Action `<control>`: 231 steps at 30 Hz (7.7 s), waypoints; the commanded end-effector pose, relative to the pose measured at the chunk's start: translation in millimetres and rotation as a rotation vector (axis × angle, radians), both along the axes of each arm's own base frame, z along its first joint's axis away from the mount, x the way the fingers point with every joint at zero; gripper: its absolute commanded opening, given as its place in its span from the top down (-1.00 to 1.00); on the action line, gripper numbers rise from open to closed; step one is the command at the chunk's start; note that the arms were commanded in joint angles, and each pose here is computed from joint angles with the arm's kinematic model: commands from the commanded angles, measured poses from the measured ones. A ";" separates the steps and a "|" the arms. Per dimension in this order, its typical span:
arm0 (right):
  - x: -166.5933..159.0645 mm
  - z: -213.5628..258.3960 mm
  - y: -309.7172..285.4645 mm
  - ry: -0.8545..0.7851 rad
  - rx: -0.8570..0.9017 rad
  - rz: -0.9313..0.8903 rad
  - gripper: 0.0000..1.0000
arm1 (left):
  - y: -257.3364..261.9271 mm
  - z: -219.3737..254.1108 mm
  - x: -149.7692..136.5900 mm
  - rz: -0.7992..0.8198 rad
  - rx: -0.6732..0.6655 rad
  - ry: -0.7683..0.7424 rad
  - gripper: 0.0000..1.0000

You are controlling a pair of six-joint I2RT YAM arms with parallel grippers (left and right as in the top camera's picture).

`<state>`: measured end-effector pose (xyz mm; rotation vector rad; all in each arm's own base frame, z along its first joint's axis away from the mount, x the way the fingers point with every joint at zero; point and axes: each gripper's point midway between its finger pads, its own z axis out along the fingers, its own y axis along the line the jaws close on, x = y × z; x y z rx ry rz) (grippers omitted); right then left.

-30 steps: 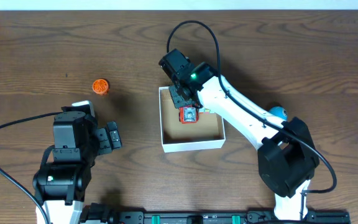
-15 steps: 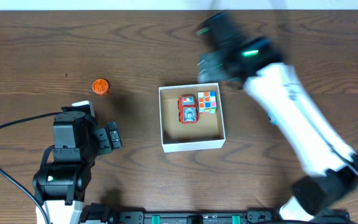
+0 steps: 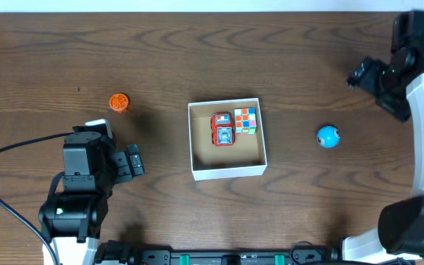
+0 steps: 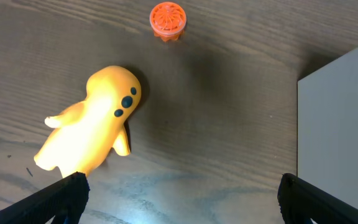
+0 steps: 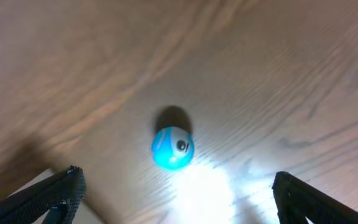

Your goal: Pack container

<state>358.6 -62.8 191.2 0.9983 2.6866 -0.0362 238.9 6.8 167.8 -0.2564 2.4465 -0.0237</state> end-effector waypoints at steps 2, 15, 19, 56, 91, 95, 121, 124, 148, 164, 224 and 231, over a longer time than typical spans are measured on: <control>-14.3 -60.3 15.9 0.101 0.081 0.036 -0.99 | 0.5 7.5 2.2 -0.002 0.009 -0.016 -0.96; -29.9 -142.3 36.9 0.118 0.090 0.086 -0.99 | 0.5 7.5 2.2 -0.002 0.009 -0.016 -0.96; -32.8 -157.2 37.2 0.108 0.089 0.087 -0.98 | 0.5 7.5 2.2 -0.002 0.009 -0.016 -0.96; -14.0 -126.4 66.7 0.008 0.012 0.243 0.97 | 0.5 7.5 2.2 -0.002 0.009 -0.016 -0.96; -23.0 -84.6 380.3 -0.283 -0.009 1.169 0.98 | 0.5 7.5 2.2 -0.002 0.009 -0.016 -0.96; -20.3 -92.9 382.9 -0.279 -0.012 1.173 0.89 | 0.5 7.5 2.2 -0.002 0.009 -0.016 -0.96; -14.4 -91.2 382.5 -0.298 -0.028 1.175 -0.42 | 0.5 7.5 2.2 -0.002 0.009 -0.016 -0.96; -4.6 -75.3 372.5 -0.315 -0.060 1.148 -0.43 | 0.5 7.5 2.1 -0.002 0.009 -0.016 -0.96; -38.8 56.8 20.9 -0.143 -0.059 0.141 -0.99 | 9.1 53.9 129.1 -0.051 0.065 0.102 -0.96; -55.1 9.2 17.0 -0.013 -0.060 0.192 -0.98 | 64.6 -87.2 198.8 0.022 0.004 0.363 -0.96; -58.6 8.1 18.7 0.002 -0.056 0.197 -0.98 | 52.3 -174.9 213.6 -0.012 -0.002 0.458 0.04; -58.5 8.2 18.6 0.002 -0.057 0.197 -0.99 | 52.0 -172.0 212.3 -0.012 -0.002 0.460 0.17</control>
